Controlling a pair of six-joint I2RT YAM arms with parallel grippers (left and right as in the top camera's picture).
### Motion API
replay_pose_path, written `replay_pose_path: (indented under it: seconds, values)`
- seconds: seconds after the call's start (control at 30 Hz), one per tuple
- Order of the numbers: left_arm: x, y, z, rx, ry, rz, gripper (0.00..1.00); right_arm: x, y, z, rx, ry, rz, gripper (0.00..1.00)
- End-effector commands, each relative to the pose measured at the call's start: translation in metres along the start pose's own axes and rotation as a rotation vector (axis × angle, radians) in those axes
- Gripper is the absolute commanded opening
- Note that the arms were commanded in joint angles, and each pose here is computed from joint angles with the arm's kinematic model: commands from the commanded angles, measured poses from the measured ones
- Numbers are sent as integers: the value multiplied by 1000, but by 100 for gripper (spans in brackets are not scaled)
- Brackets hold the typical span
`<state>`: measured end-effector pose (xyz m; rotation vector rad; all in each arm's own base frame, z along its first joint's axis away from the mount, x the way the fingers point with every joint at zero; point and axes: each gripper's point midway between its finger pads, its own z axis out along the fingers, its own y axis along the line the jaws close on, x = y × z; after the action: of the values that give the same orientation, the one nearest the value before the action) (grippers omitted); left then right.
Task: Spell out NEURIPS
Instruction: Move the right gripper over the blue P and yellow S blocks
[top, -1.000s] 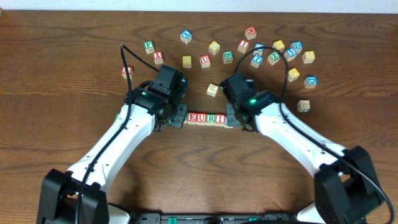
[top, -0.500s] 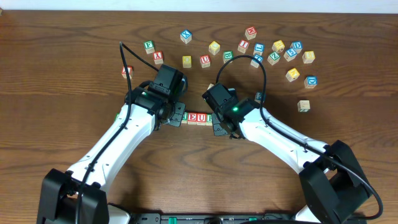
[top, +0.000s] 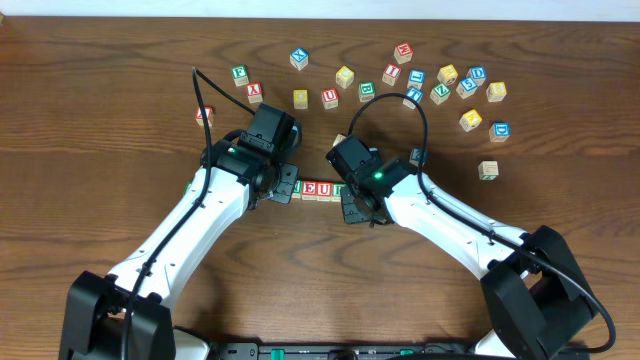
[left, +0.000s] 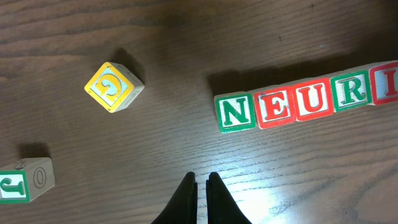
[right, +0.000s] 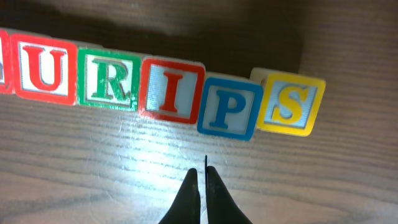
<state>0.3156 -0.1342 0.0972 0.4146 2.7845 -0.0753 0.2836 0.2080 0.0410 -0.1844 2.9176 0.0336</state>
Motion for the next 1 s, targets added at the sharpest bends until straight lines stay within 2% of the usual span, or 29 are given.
replay_pose_path:
  seconds: [0.0,0.53,0.97]
  values:
    - [2,5,0,-19,0,6,7,6,3,0,-5,20,20,1]
    - [0,10,0,-52,-8,5,8,19,-5,-1,33,72,118,1]
    - [0,11,0,-59,-11,5,7,22,2,22,40,80,102,1]
